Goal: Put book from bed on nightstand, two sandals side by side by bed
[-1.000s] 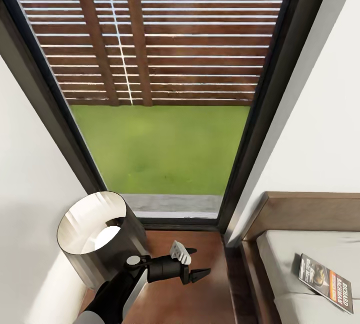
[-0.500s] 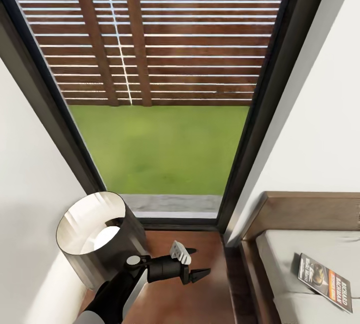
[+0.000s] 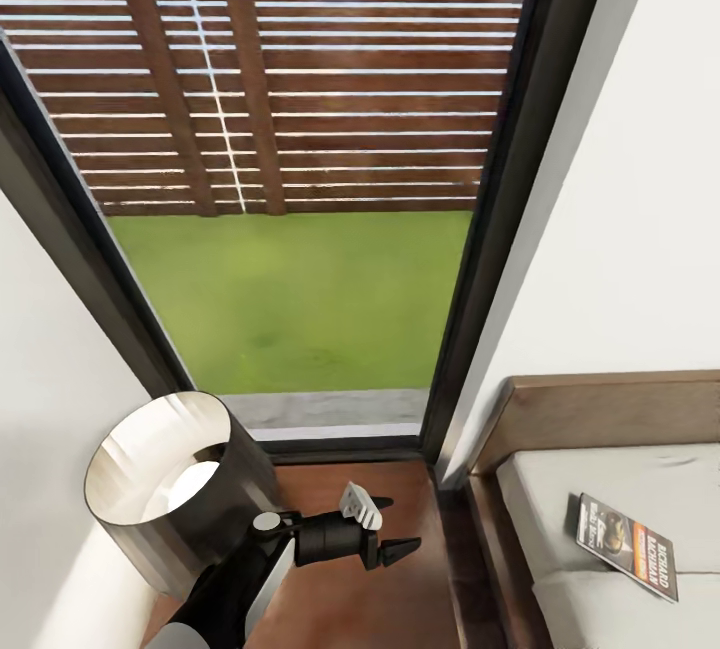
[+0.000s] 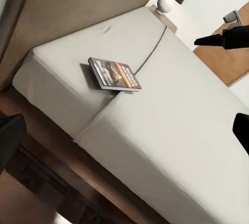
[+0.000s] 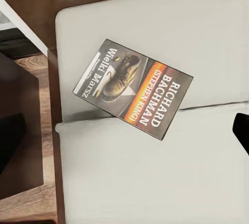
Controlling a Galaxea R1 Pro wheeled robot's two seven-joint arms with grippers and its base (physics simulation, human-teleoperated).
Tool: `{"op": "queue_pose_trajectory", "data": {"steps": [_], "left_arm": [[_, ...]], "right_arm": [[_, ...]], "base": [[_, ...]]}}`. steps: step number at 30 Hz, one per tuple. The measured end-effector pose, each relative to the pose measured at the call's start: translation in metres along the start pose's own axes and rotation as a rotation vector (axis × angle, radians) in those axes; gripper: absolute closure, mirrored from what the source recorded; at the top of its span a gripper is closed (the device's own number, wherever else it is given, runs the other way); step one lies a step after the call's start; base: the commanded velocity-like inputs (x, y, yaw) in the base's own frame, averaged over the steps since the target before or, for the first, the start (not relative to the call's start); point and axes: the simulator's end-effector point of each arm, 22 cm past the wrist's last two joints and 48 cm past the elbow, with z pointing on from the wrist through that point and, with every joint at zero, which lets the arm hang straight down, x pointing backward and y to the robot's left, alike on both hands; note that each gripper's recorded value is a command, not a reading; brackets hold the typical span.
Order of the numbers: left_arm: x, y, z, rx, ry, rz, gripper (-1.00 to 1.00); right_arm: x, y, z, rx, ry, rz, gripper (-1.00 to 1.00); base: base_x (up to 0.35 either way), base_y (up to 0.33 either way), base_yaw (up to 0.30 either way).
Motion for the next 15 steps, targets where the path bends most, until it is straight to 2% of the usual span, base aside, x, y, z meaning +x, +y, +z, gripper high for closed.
{"op": "queue_pose_trajectory", "data": {"steps": [4,15], "left_arm": [[0.0001,-0.0001,0.0001,0.0,0.001,0.0,-1.0],[-0.001,-0.0004,-0.0002,0.0,-0.001,0.002,-1.0]], "right_arm": [[0.0001,0.0001,0.0,0.0,0.0,-0.001,-1.0],[-0.0005,0.0003,-0.0003,-0.001,-0.002,0.0,-1.0]], "base": [[0.0,0.0,-0.173],[0.0,0.0,-0.247]]}}
